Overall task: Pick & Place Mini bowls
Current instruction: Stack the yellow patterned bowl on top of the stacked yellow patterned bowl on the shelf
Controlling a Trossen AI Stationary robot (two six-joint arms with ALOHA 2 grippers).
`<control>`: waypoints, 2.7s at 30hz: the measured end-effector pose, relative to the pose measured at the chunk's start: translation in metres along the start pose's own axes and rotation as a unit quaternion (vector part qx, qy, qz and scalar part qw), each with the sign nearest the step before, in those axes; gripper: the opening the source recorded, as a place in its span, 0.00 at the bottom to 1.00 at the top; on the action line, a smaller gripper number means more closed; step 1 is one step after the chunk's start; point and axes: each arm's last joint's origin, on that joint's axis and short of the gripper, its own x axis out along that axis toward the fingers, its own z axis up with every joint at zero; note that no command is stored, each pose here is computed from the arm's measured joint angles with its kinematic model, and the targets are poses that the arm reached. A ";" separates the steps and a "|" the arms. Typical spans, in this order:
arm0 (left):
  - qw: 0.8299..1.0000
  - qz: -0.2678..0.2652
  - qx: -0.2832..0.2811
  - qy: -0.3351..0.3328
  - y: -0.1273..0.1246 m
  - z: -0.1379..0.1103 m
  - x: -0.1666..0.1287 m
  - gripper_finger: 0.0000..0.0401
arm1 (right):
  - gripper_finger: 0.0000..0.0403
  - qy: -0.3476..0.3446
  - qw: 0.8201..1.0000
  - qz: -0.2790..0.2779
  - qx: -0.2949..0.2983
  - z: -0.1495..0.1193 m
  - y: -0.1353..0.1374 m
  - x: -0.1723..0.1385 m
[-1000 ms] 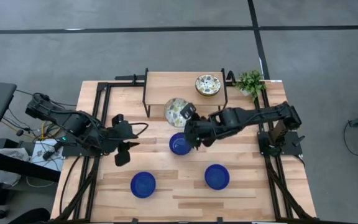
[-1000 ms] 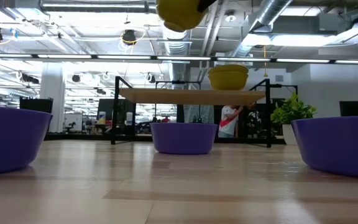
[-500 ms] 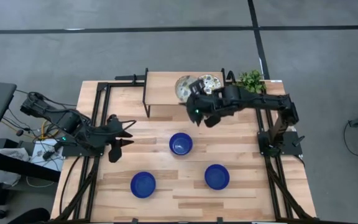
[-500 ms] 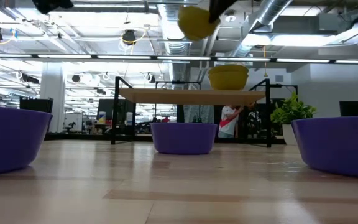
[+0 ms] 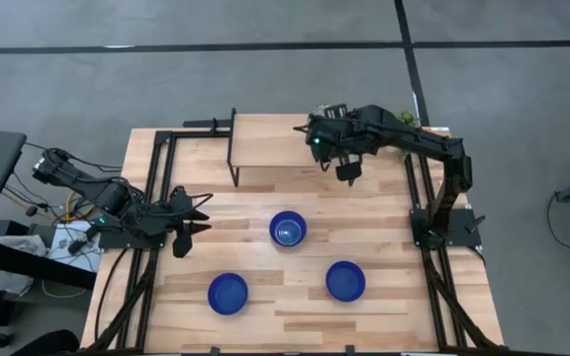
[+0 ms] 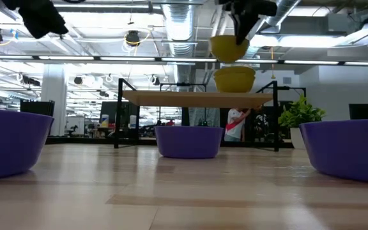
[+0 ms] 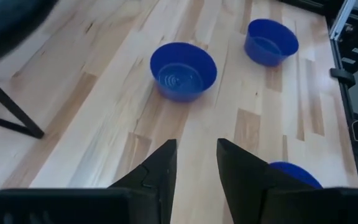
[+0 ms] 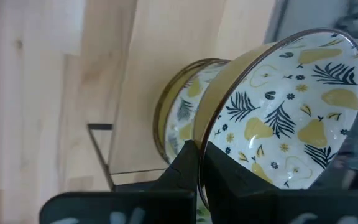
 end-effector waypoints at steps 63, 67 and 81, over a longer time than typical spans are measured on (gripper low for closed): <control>0.998 -0.036 0.000 -0.059 0.020 -0.026 -0.004 0.28 | 0.01 0.015 0.991 0.070 0.117 -0.010 -0.011 0.039; 0.998 -0.036 0.000 -0.059 0.020 -0.026 -0.004 0.28 | 0.01 0.016 0.991 0.071 0.114 -0.011 -0.013 0.040; 0.998 -0.036 0.000 -0.059 0.020 -0.026 -0.004 0.28 | 0.02 0.002 0.990 0.068 0.127 -0.011 -0.017 0.042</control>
